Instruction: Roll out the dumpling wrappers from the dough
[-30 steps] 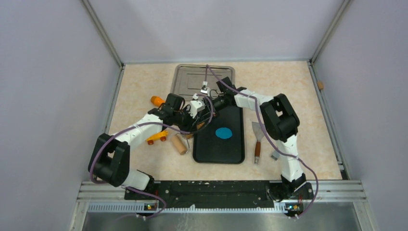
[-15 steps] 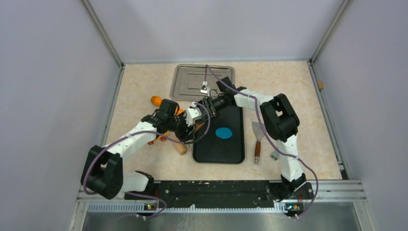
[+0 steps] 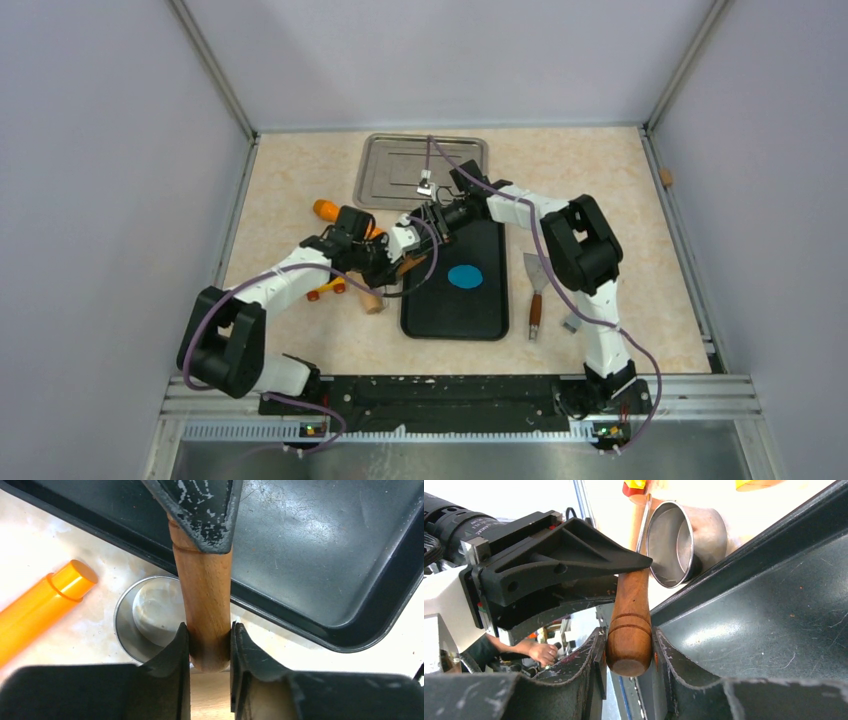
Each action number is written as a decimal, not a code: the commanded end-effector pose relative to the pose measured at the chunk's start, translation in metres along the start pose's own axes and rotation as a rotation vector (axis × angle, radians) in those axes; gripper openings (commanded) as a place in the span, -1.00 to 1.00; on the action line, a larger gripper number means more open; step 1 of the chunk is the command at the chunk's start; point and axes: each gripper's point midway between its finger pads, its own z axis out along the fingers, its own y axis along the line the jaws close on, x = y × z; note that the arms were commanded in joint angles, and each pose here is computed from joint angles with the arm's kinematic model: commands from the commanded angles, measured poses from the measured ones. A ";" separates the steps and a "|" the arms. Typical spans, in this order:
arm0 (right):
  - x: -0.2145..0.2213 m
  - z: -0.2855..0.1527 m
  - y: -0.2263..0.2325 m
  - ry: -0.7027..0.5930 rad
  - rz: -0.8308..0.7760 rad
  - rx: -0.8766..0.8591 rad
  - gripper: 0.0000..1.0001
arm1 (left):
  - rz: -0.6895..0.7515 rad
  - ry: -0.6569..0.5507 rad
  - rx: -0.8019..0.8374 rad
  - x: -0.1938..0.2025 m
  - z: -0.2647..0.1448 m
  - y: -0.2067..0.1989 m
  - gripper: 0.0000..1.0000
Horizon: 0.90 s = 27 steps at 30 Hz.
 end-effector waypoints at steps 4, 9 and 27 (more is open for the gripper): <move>-0.046 -0.022 0.025 -0.102 -0.180 0.087 -0.01 | 0.063 -0.037 0.026 -0.022 -0.022 -0.010 -1.00; -0.066 -0.036 0.032 -0.149 -0.257 0.182 0.47 | -0.006 -0.105 -0.007 -0.051 -0.040 -0.008 -1.00; -0.084 -0.085 0.053 -0.135 -0.231 0.135 0.41 | 0.006 -0.198 -0.076 -0.133 -0.022 0.040 -1.00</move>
